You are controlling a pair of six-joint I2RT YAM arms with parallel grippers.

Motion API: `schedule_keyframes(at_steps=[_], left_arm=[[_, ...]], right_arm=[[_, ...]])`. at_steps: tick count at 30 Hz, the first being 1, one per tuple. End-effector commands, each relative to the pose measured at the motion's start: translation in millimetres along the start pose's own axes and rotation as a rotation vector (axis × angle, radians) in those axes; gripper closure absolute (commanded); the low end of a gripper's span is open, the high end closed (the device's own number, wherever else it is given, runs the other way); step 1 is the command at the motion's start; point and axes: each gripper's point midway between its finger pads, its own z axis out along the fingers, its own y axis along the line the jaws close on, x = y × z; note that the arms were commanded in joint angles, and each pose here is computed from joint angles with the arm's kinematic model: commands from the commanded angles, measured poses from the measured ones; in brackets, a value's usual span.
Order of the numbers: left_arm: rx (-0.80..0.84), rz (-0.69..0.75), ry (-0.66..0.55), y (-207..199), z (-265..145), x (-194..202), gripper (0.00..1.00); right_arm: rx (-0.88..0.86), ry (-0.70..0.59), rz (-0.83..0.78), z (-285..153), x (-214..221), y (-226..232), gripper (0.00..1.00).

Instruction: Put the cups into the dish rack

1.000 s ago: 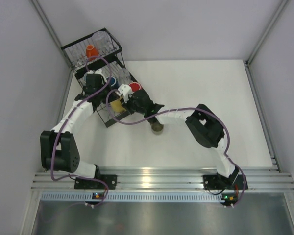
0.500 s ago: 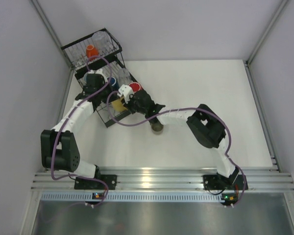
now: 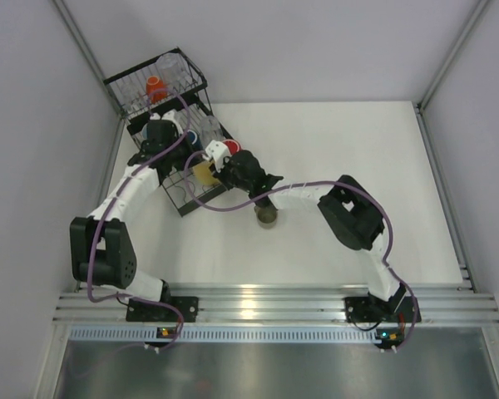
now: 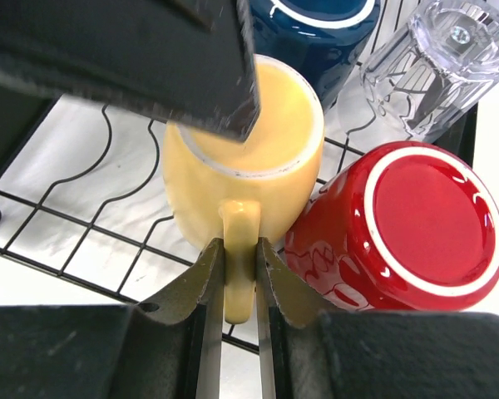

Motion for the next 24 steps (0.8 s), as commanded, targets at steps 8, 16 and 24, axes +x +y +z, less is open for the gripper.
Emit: schedule_keyframes(at_steps=[8, 16, 24], left_arm=[[-0.047, 0.0, -0.214, -10.3, -23.7, -62.0, 0.98], [-0.133, -0.028, -0.307, 13.4, -56.9, -90.4, 0.95], [-0.064, 0.0, -0.395, -3.4, -105.4, -106.3, 0.93]], right_arm=[[0.008, -0.117, -0.014, -12.5, -44.2, -13.5, 0.81], [-0.031, -0.126, 0.012, -29.0, -59.0, -8.3, 0.59], [-0.032, -0.138, 0.034, -58.6, -77.5, -10.9, 0.56]])
